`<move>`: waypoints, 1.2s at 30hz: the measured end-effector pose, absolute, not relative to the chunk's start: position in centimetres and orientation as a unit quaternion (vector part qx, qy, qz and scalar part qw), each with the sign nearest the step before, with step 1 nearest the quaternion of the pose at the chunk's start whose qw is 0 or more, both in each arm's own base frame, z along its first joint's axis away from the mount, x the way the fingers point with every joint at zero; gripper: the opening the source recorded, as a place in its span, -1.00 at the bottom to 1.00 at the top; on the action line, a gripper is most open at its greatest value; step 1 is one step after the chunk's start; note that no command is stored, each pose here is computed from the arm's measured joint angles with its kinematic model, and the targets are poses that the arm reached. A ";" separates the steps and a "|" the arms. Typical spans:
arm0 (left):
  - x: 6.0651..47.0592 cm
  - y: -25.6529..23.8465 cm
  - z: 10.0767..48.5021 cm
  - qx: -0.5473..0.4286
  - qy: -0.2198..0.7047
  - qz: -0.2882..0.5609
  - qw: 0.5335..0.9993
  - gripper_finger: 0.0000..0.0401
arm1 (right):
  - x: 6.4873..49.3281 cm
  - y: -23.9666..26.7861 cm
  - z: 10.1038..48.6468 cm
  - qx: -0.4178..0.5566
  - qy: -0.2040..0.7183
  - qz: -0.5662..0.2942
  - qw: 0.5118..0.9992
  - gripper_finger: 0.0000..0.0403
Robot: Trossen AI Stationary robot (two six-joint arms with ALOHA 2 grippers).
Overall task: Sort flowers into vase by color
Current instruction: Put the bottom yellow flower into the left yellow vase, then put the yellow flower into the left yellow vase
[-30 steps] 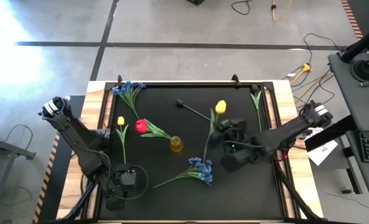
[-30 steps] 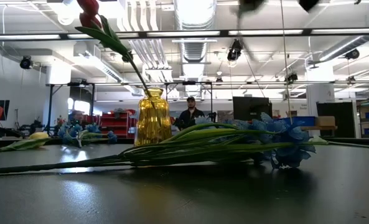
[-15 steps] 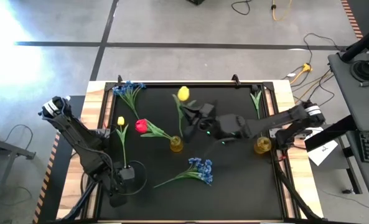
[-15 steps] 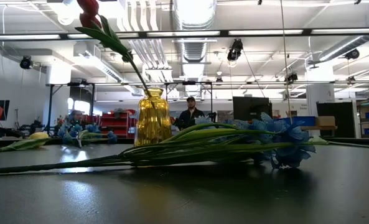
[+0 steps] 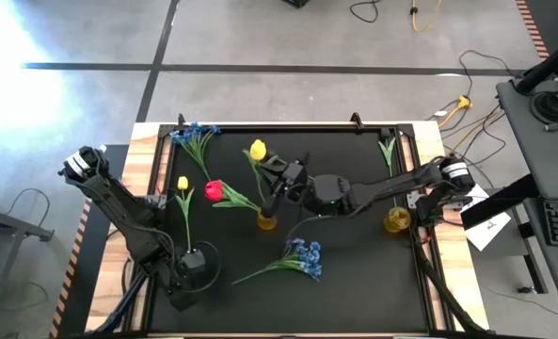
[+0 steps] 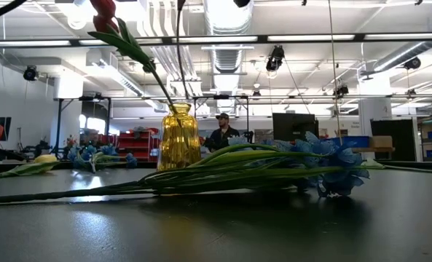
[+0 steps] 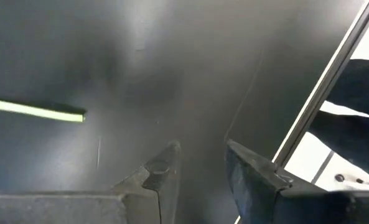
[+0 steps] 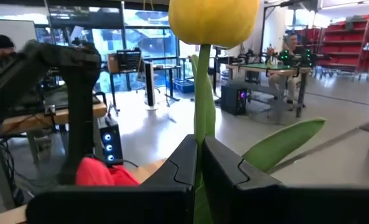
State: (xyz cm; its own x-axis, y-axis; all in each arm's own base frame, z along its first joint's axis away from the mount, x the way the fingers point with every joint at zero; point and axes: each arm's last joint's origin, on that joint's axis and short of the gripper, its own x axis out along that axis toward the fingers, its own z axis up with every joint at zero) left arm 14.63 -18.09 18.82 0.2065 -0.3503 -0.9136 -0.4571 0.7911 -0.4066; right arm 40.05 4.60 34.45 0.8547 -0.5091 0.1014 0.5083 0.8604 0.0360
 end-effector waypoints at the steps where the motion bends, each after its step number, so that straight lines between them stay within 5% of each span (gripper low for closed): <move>1: 14.6 -18.1 18.8 -0.321 0.630 0.040 0.706 -0.43 | 40.1 4.5 34.3 0.003 -0.054 -0.260 0.964 -0.94; 13: 13.6 -16.7 19.1 -0.335 0.649 0.130 0.671 -0.39 | 39.7 3.7 31.5 0.028 -0.062 -0.249 0.966 -0.94; 25: 12.1 -12.0 22.0 -0.390 0.564 0.253 0.682 0.08 | 39.8 3.9 28.9 0.044 -0.010 -0.225 0.973 -0.93; 36: 10.7 -8.5 19.3 -0.455 0.406 0.403 0.682 0.15 | 39.4 4.3 30.1 0.078 0.096 -0.200 0.972 -0.23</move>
State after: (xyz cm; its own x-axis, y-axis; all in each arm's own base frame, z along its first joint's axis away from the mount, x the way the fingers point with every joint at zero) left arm 10.73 -8.53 19.29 0.3460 0.1794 -0.9209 -0.9193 0.2611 -0.2945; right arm 39.43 4.25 30.08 0.9011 -0.3747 -0.2183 0.4047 0.9074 0.1132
